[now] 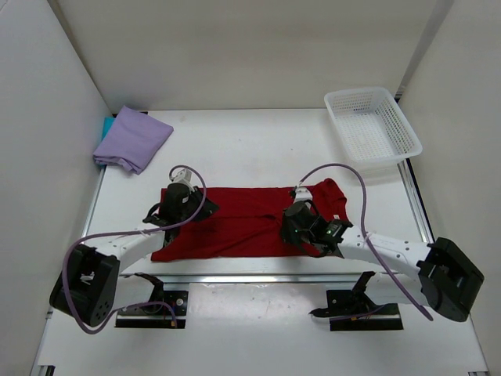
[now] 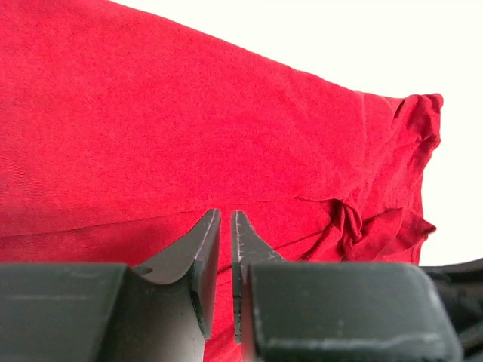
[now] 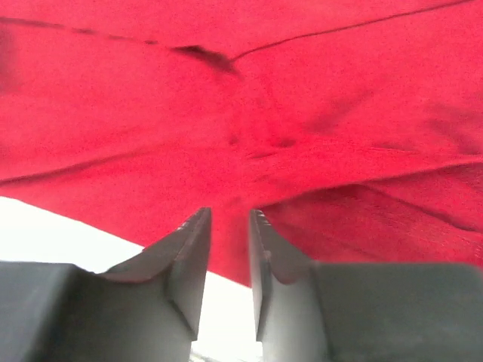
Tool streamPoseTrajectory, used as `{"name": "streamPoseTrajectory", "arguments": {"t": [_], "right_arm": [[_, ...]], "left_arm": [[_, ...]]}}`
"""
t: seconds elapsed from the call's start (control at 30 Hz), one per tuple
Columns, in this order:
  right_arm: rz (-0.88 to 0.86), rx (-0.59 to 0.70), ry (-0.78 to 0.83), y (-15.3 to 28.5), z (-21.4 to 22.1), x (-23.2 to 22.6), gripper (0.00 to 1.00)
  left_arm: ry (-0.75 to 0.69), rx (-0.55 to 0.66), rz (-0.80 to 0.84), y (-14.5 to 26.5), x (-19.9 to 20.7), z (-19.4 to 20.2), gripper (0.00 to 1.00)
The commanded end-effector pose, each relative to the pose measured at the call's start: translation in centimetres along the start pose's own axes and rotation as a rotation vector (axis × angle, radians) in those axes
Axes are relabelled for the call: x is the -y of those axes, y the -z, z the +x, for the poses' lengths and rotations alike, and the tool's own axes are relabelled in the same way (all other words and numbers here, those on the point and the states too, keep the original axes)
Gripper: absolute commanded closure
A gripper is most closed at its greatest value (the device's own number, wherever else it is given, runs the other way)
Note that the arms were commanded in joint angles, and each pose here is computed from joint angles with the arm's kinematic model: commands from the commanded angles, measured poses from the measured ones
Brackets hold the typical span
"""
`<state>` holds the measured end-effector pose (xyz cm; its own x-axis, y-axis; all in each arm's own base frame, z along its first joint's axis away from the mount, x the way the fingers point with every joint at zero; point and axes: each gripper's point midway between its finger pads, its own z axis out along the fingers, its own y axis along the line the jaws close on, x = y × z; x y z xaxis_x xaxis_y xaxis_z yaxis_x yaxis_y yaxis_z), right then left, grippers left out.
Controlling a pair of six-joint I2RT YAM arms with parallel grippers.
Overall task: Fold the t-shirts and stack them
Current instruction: Fold the other side of the tshirt into a rectangle
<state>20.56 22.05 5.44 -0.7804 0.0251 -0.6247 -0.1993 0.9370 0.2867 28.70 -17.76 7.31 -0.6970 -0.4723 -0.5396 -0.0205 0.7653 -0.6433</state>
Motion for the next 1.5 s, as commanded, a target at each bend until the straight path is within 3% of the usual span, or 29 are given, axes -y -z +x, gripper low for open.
{"name": "streamPoseTrajectory", "arguments": {"t": [0.0, 0.13, 0.2, 0.3, 0.37, 0.47, 0.7, 0.97, 1.3, 1.47], "right_arm": [[-0.093, 0.098, -0.067, 0.8, -2.1, -2.5, 0.73], [-0.004, 0.15, -0.041, 2.4, -4.1, -0.1, 0.71], [0.044, 0.205, -0.085, 3.0, -5.9, 2.4, 0.8], [0.108, 0.242, -0.172, 3.1, -7.4, 7.5, 0.87], [0.181, 0.258, -0.22, 3.1, -8.4, 11.7, 0.87], [0.181, 0.219, -0.238, 2.2, -8.8, 14.0, 0.82], [0.086, 0.052, -0.07, -1.4, -7.7, 10.1, 1.0], [0.015, 0.001, -0.088, -3.3, -6.8, 9.4, 1.0], [-0.049, -0.172, -0.062, 0.6, 2.3, 4.6, 1.0], [-0.067, -0.132, -0.056, 2.6, 2.1, 2.9, 1.0]], "left_arm": [[-0.008, 0.047, 0.048, 0.7, 1.6, -2.1, 0.77], [-0.006, 0.069, 0.04, 1.2, 1.3, -3.0, 0.76], [-0.005, 0.071, 0.03, 1.0, 0.9, -3.0, 0.76], [-0.011, 0.053, 0.024, 0.1, 0.9, -2.8, 0.76], [-0.011, 0.021, 0.008, -1.1, 0.8, -2.4, 0.76], [-0.019, -0.012, -0.006, -2.7, 0.6, -2.2, 0.77], [0.005, -0.065, -0.023, -3.9, -0.6, -1.1, 0.77], [0.004, -0.088, 0.007, -3.9, -0.1, -0.1, 0.77], [0.014, -0.074, 0.036, -3.7, 0.2, -1.0, 0.78], [0.029, -0.047, 0.057, -3.2, 0.8, -2.0, 0.77]]}}
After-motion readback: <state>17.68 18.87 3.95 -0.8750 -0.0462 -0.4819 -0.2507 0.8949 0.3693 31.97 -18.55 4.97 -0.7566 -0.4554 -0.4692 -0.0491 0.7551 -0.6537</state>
